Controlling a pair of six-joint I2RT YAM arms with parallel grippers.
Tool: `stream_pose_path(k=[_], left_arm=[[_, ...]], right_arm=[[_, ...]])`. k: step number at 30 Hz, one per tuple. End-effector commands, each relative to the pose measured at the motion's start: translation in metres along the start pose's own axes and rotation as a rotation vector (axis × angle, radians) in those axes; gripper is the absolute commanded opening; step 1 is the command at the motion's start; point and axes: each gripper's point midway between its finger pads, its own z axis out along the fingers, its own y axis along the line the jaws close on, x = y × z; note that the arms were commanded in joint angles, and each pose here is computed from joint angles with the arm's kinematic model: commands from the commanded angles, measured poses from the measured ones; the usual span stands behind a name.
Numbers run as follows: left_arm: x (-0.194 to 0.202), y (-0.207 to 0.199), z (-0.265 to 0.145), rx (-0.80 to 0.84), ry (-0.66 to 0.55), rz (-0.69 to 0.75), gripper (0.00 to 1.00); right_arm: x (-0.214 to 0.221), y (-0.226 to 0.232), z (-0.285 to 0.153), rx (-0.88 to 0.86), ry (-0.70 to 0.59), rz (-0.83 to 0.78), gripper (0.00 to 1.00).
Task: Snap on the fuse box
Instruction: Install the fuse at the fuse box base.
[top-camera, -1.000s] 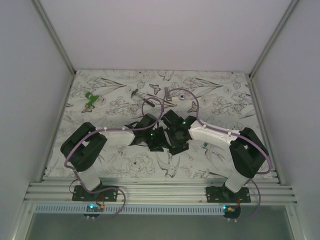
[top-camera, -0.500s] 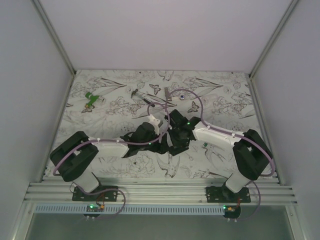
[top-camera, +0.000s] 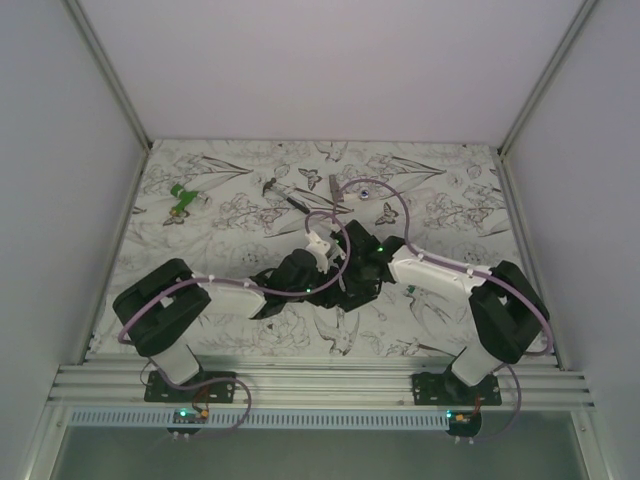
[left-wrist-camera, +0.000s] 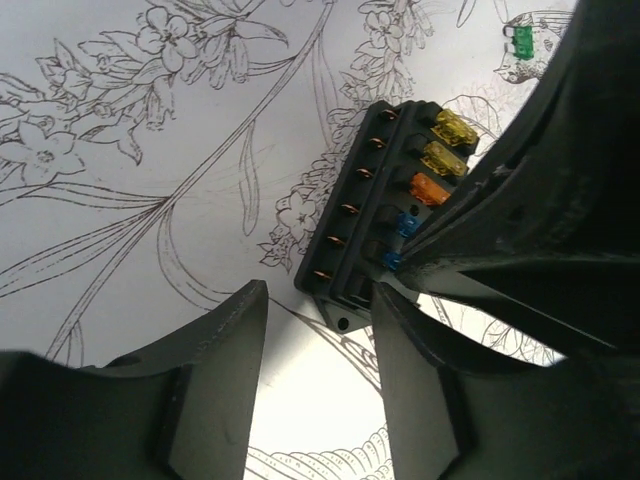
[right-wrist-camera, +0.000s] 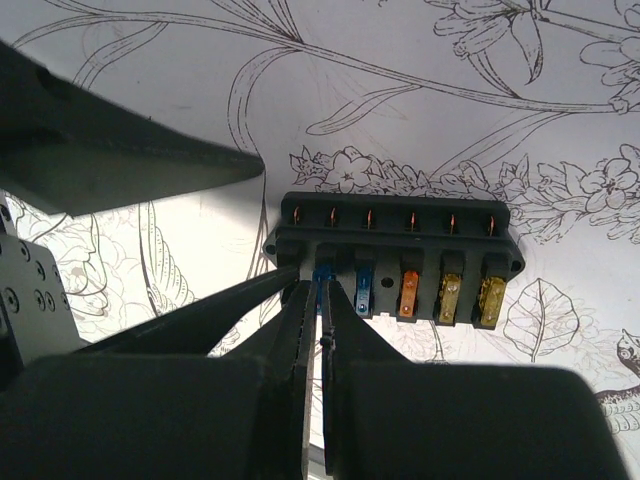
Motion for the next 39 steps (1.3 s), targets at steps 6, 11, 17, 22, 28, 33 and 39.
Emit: stream_pose_path(k=[6, 11, 17, 22, 28, 33, 39], left_arm=[[0.040, 0.021, 0.005, -0.091, 0.115, 0.009, 0.31], [0.043, 0.026, 0.005, -0.120, 0.116, -0.005, 0.19], [0.047, 0.033, 0.004, -0.150, 0.120, -0.017, 0.10], [0.048, 0.037, 0.003, -0.173, 0.122, -0.017, 0.08], [0.049, 0.039, 0.002, -0.187, 0.126, -0.021, 0.07], [0.049, 0.040, 0.002, -0.195, 0.124, -0.027, 0.05], [0.050, 0.043, 0.001, -0.206, 0.125, -0.032, 0.02]], right_arm=[[0.016, -0.001, 0.003, -0.019, 0.027, -0.018, 0.07], [0.020, -0.008, 0.000, 0.013, 0.037, -0.024, 0.09], [0.029, -0.020, -0.003, 0.070, 0.069, -0.030, 0.09], [0.033, -0.030, -0.007, 0.119, 0.087, -0.035, 0.10], [0.037, -0.033, -0.009, 0.133, 0.114, -0.043, 0.06], [0.052, -0.035, 0.001, 0.135, 0.183, -0.046, 0.00], [0.079, -0.043, 0.009, 0.166, 0.288, -0.043, 0.00]])
